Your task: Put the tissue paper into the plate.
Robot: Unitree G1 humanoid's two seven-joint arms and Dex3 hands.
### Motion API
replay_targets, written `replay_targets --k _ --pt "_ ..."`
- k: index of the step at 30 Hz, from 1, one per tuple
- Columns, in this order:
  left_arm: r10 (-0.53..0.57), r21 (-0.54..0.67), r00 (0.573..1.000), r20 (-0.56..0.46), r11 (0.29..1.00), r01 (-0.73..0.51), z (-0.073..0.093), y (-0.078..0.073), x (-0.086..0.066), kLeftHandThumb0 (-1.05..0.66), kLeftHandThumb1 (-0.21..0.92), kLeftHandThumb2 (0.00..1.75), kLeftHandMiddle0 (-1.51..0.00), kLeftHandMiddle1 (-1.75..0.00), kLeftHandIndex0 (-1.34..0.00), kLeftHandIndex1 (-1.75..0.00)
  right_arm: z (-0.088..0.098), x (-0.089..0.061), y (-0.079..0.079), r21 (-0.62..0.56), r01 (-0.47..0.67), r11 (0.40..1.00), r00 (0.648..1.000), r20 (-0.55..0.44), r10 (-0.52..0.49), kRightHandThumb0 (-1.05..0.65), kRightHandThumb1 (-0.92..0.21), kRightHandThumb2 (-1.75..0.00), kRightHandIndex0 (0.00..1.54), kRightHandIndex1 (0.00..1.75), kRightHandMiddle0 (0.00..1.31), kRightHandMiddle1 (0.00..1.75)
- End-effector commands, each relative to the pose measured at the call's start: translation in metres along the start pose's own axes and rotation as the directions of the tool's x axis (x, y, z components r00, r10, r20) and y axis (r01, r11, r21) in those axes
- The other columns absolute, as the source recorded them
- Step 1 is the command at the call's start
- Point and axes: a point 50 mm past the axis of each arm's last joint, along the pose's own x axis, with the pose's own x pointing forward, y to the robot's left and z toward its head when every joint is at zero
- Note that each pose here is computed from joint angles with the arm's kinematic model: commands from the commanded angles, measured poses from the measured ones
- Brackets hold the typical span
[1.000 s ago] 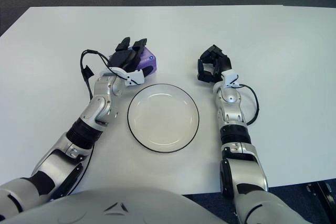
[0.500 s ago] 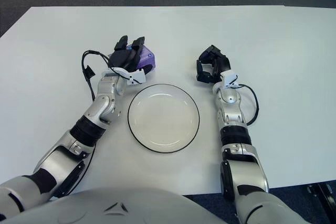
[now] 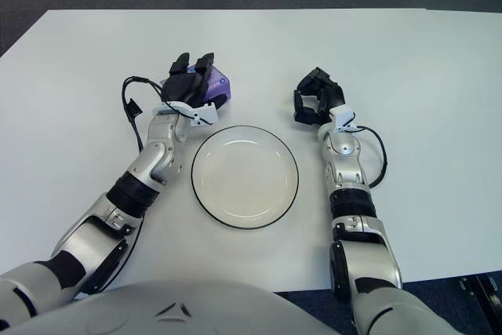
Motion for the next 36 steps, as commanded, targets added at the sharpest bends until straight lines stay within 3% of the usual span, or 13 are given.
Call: replay_targets --k 1,8,11,15,17,20,23,29,36 --pt "-0.03 -0.013 0.999 -0.042 0.999 0.029 -0.011 -0.01 0.0 -1.03 0.92 0.92 -0.01 -1.21 0.0 -0.64 -0.058 -0.049 0.008 0.019 -0.001 1.0 0.972 -0.236 0.005 -0.46 -0.38 -1.23 1.29 1.75 0.56 1.75" --pt "-0.014 -0.021 0.999 -0.032 1.0 0.014 -0.014 -0.012 0.0 -0.91 0.92 0.79 0.0 -1.56 0.0 -0.89 -0.058 -0.049 0.008 0.029 -0.006 1.0 0.971 -0.238 0.013 -0.46 -0.38 -1.23 1.29 1.75 0.56 1.75" --pt "-0.007 -0.016 1.0 -0.023 1.0 0.007 -0.017 -0.013 0.001 -0.79 0.92 0.63 0.0 -1.63 0.0 -1.03 -0.058 -0.049 0.008 0.038 -0.007 0.999 0.971 -0.238 0.016 -0.46 -0.38 -1.23 1.29 1.75 0.56 1.75" --pt "0.006 -0.021 1.0 -0.021 1.0 -0.006 -0.019 -0.013 0.001 -0.66 0.86 0.56 -0.04 -1.69 0.0 -1.15 -0.058 -0.049 0.008 0.044 -0.008 0.999 0.971 -0.238 0.019 -0.46 -0.39 -1.23 1.27 1.75 0.56 1.75" --pt "0.011 -0.025 1.0 -0.019 1.0 -0.012 -0.02 -0.013 0.001 -0.52 0.71 0.71 -0.16 -1.72 0.0 -1.25 -0.058 -0.049 0.008 0.045 -0.009 0.999 0.971 -0.236 0.019 -0.46 -0.39 -1.23 1.27 1.75 0.56 1.75" --pt "0.005 -0.025 1.0 -0.015 1.0 -0.005 -0.022 -0.014 0.001 0.1 0.57 0.95 -0.36 -1.74 0.0 -1.37 -0.057 -0.049 0.008 0.042 -0.01 0.999 0.972 -0.235 0.019 -0.46 -0.39 -1.23 1.27 1.75 0.56 1.75" --pt "-0.012 -0.027 1.0 -0.013 1.0 0.012 -0.026 -0.015 0.002 0.32 0.46 1.12 -0.48 -1.74 0.0 -1.51 -0.057 -0.049 0.008 0.038 -0.012 0.999 0.972 -0.236 0.021 -0.46 -0.39 -1.23 1.27 1.75 0.56 1.75" --pt "-0.04 -0.046 0.999 0.007 0.998 0.04 -0.033 -0.016 0.002 0.44 0.36 1.26 -0.56 -1.75 -0.05 -1.71 -0.057 -0.05 0.008 0.042 -0.017 0.999 0.971 -0.236 0.027 -0.46 -0.39 -1.23 1.27 1.75 0.56 1.75" --pt "-0.056 -0.071 0.998 0.032 0.996 0.058 -0.041 -0.016 0.002 0.46 0.32 1.3 -0.6 -1.75 -0.22 -1.74 -0.056 -0.05 0.008 0.049 -0.021 0.999 0.972 -0.233 0.032 -0.46 -0.39 -1.23 1.26 1.75 0.56 1.75"
